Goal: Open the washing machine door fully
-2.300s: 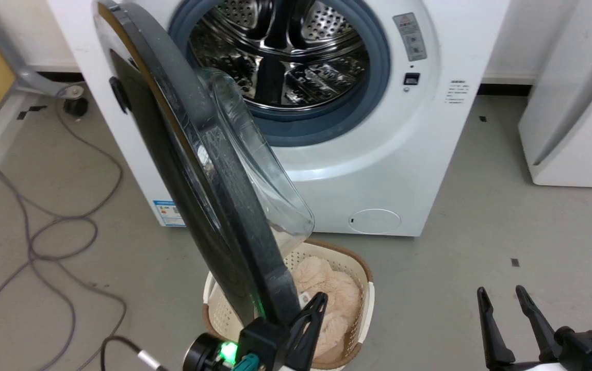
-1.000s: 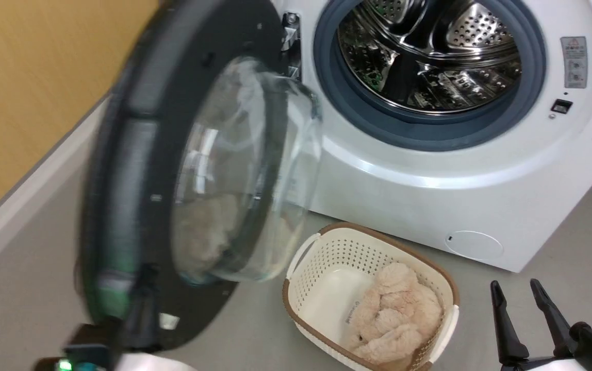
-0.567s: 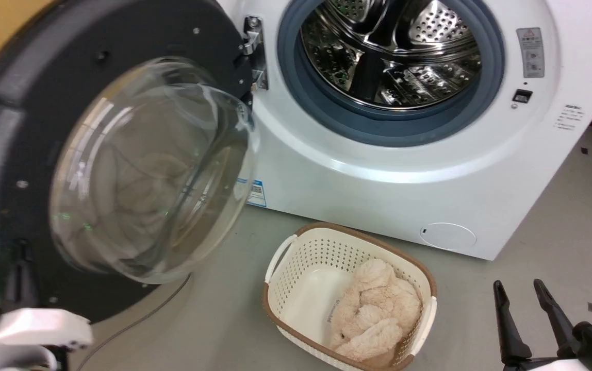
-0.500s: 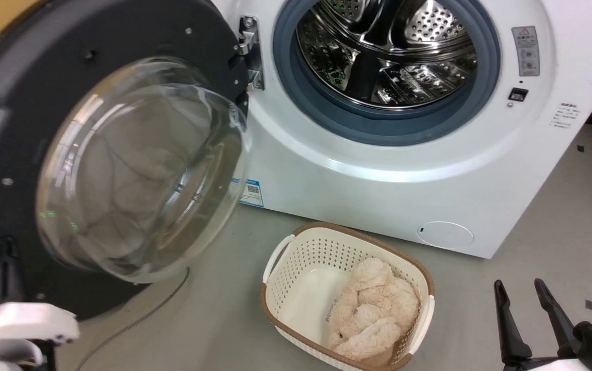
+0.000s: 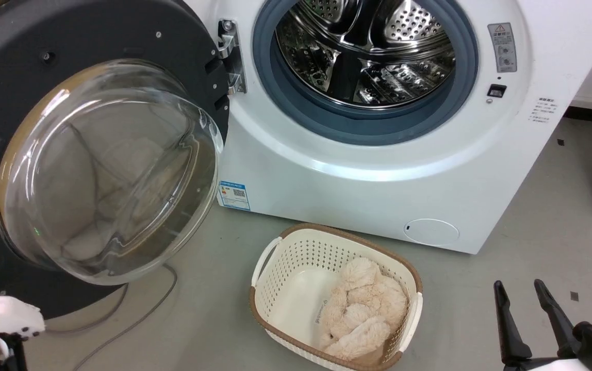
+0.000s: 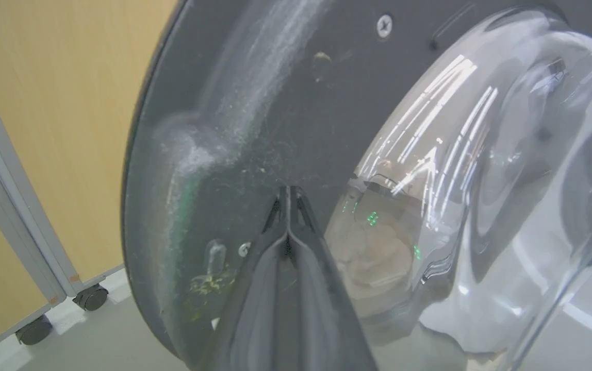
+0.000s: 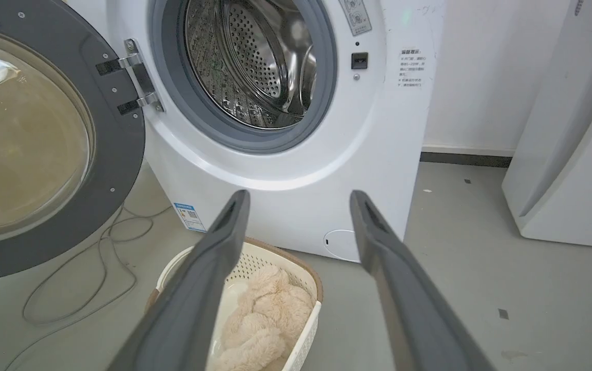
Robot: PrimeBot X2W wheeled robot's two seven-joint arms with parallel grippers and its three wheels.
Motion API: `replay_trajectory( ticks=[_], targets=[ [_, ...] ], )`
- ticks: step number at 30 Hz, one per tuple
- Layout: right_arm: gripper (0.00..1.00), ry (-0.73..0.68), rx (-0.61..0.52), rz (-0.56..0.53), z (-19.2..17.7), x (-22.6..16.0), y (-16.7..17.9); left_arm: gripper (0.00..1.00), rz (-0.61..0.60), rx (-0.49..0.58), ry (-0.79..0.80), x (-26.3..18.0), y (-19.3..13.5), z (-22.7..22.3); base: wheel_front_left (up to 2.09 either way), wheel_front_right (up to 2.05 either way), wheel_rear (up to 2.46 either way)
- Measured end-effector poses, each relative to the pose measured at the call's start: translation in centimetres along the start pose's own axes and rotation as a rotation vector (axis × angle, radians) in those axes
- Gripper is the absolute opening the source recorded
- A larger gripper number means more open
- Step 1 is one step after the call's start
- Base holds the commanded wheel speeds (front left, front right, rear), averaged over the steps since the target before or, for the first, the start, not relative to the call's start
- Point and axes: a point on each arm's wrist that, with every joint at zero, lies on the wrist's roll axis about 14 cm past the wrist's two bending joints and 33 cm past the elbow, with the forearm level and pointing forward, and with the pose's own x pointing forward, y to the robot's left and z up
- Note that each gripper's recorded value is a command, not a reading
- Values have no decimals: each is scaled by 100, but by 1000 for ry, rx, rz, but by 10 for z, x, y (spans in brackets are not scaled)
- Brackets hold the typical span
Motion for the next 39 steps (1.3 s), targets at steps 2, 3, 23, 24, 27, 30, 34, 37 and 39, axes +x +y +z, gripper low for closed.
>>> replay_trajectory(
  ticks=[2, 3, 23, 24, 27, 30, 34, 37, 39],
  targets=[
    [100, -2, -1, -2, 0, -1, 0, 0, -4, -27, -7, -7, -5, -1, 0, 0, 0],
    [100, -4, 1, -5, 1, -2, -1, 0, -10, -39, -10, -12, -8, -1, 0, 0, 0],
    [100, -16, -31, -48, 8, -20, -12, 100, -383, -67, 73, -119, -136, -34, 0, 0, 0],
    [100, -16, -37, -53, 9, -22, -14, 100, -413, -65, 66, -120, -144, -33, 0, 0, 0],
    [100, -15, -60, -73, 12, -27, -19, 100, -504, -56, 34, -121, -171, -24, 0, 0, 0],
    [100, -13, -80, -98, 14, -33, -26, 100, -574, -40, 2, -118, -192, -17, 0, 0, 0],
    [100, -12, -85, -127, 15, -42, -33, 100, -654, -8, 4, -117, -213, -19, 0, 0, 0],
    [100, 3, -83, -150, 12, -51, -39, 100, -681, 8, 45, -118, -220, -28, 0, 0, 0],
    [100, 8, -82, -163, 11, -55, -41, 100, -691, 9, 74, -120, -224, -34, 0, 0, 0]
  ],
)
